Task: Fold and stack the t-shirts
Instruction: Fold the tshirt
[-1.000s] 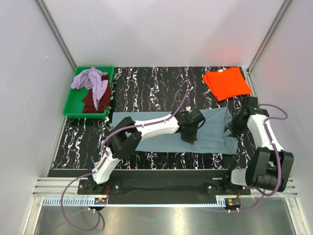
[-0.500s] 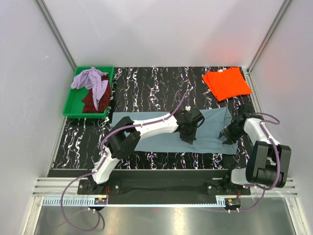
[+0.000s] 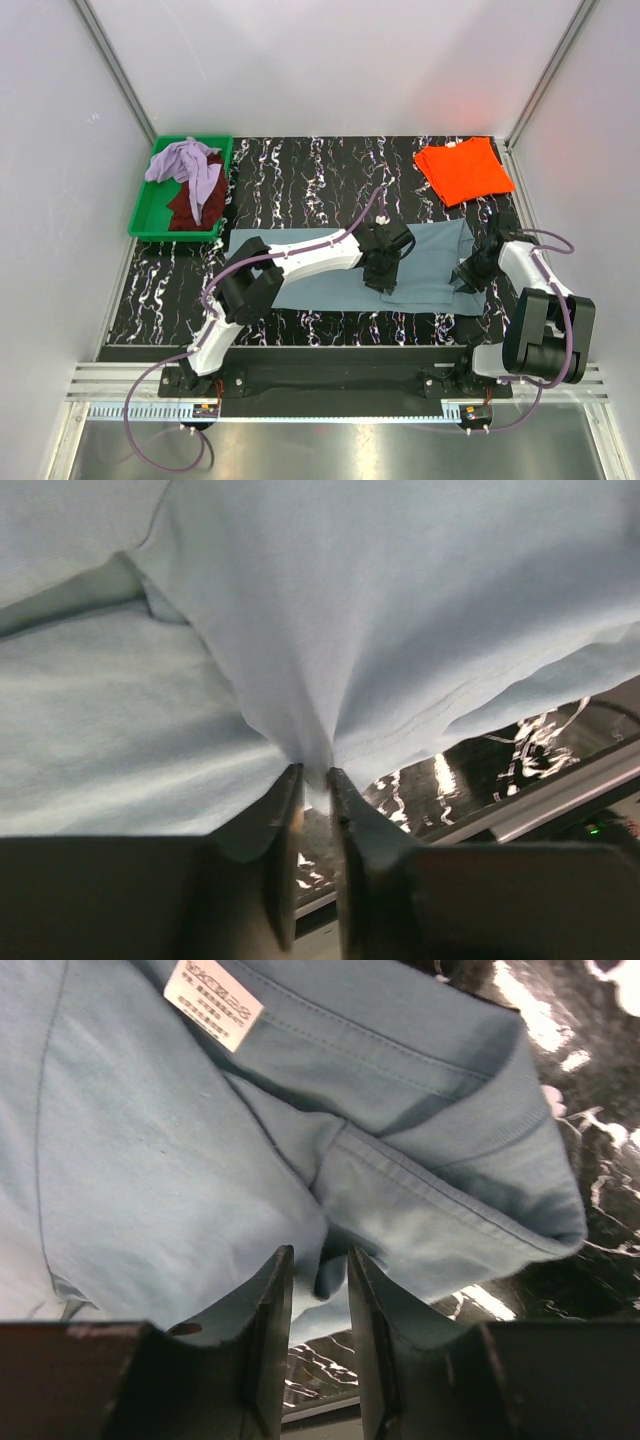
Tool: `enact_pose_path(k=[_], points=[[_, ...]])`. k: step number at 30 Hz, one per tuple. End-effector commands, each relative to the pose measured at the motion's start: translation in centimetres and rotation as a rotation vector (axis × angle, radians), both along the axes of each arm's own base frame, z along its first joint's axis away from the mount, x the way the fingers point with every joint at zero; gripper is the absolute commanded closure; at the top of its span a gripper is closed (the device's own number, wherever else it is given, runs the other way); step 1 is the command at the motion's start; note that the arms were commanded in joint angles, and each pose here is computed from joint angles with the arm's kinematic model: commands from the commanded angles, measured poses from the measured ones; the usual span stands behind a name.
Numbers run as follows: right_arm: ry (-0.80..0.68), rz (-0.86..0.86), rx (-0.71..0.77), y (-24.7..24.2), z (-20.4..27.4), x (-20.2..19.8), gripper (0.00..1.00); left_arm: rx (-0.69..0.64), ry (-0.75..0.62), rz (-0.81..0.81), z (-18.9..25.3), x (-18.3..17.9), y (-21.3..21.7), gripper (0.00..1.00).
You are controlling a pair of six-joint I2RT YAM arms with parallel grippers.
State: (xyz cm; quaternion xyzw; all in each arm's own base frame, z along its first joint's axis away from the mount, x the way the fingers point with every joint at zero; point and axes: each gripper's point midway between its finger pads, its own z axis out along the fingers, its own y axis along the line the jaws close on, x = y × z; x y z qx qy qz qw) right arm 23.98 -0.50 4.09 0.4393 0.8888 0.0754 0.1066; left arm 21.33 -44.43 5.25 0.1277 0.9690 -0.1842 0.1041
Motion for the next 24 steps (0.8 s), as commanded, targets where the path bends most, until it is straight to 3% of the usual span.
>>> enact_pose_path(k=[1, 4, 8, 18, 24], points=[[-0.046, 0.002, -0.076, -1.2, 2.2, 0.6, 0.64, -0.058, -0.072, 0.001, 4.5, 0.8, 0.1, 0.66], [-0.070, 0.009, -0.108, -1.7, 3.5, 0.7, 0.63, -0.075, -0.090, -0.009, 4.5, 0.7, 0.5, 0.52], [-0.073, 0.013, -0.109, -1.6, 4.1, 0.4, 0.61, -0.170, -0.063, -0.046, 4.3, 0.0, 0.3, 0.47], [-0.055, 0.033, 0.014, 0.5, 1.4, 0.3, 0.61, -0.298, -0.032, -0.154, 2.6, -0.9, -0.9, 0.47], [-0.084, 0.034, -0.006, 0.3, 2.0, 0.4, 0.60, -0.349, -0.006, -0.152, 2.2, -0.7, -1.7, 0.48]])
